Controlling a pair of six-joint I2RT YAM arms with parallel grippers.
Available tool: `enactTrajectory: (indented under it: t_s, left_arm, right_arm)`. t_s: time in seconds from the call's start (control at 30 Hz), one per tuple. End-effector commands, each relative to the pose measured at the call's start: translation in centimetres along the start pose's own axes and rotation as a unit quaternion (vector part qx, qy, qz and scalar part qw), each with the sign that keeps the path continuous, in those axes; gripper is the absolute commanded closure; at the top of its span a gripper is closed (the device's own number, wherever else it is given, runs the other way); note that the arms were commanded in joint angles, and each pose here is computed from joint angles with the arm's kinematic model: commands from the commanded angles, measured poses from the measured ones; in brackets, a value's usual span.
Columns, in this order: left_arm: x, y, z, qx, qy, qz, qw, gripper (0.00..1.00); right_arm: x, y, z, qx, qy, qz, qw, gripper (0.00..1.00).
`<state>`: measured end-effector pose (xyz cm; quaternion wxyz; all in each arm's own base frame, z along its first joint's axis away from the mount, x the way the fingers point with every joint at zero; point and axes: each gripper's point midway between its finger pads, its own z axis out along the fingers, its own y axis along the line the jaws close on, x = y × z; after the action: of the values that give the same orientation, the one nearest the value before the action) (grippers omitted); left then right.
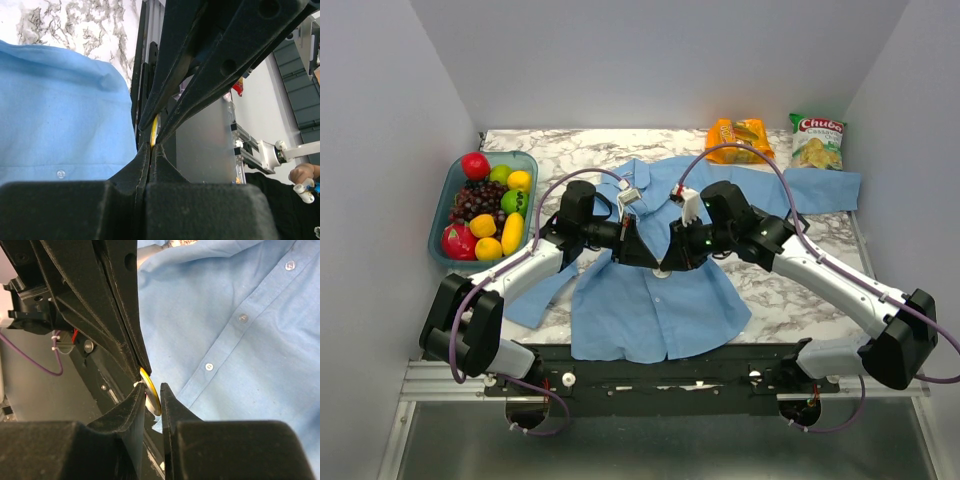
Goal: Pin the brooch onto the clothing
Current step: Open the brooch, then adjust the brooch.
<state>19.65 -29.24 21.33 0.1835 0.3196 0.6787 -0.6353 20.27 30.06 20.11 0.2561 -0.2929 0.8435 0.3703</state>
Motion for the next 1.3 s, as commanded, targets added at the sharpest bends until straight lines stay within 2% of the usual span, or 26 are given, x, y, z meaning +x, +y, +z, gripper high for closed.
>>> enactTrajectory:
  t_s: [0.0,0.23,0.33,0.37,0.47,0.53,0.73,0.87,1.07,1.27]
  left_arm:
    - [-0.7,-1.1,0.0,0.013,-0.006,0.021,1.000,1.00]
    - [-0.7,-0.3,-0.1,-0.004,-0.004,0.026,1.000,1.00]
    - [-0.4,0.1,-0.2,-0.016,0.002,0.022,1.000,1.00]
    - [-0.4,0.1,-0.2,-0.019,0.002,0.019,1.000,1.00]
    - [-0.3,0.2,-0.2,-0.021,0.005,0.020,1.000,1.00]
    - [-0.4,-0.1,-0.3,-0.015,0.006,0.024,1.000,1.00]
    - [0.2,-1.3,0.0,0.009,0.016,0.032,0.999,1.00]
    - [0.5,-2.1,0.2,0.025,0.024,0.042,0.999,1.00]
    - [0.6,-2.6,0.3,0.031,0.026,0.048,0.998,1.00]
    - [0.6,-2.6,0.2,0.031,0.026,0.049,0.998,1.00]
  right_arm:
    - [1.1,-1.2,0.5,0.044,0.024,-0.010,0.999,0.77]
    - [1.0,-0.8,-1.1,0.052,0.028,-0.025,0.998,0.74]
    - [0.0,-0.2,-2.7,0.060,0.015,-0.035,0.997,0.65]
    - [-0.3,0.0,-3.1,0.059,0.010,-0.038,0.997,0.56]
    - [-1.3,1.0,-4.2,0.050,-0.007,-0.045,0.998,0.42]
    - [-1.6,1.2,-4.2,0.046,-0.012,-0.046,0.998,0.40]
    - [-1.8,1.0,-2.7,0.032,-0.018,-0.047,0.998,0.41]
    - [-1.6,1.7,-1.8,0.001,-0.011,-0.055,0.998,0.53]
    - [-0.7,2.2,-0.9,-0.033,0.007,-0.063,0.997,0.59]
    - [0.1,1.9,-0.7,-0.033,0.016,-0.062,0.997,0.65]
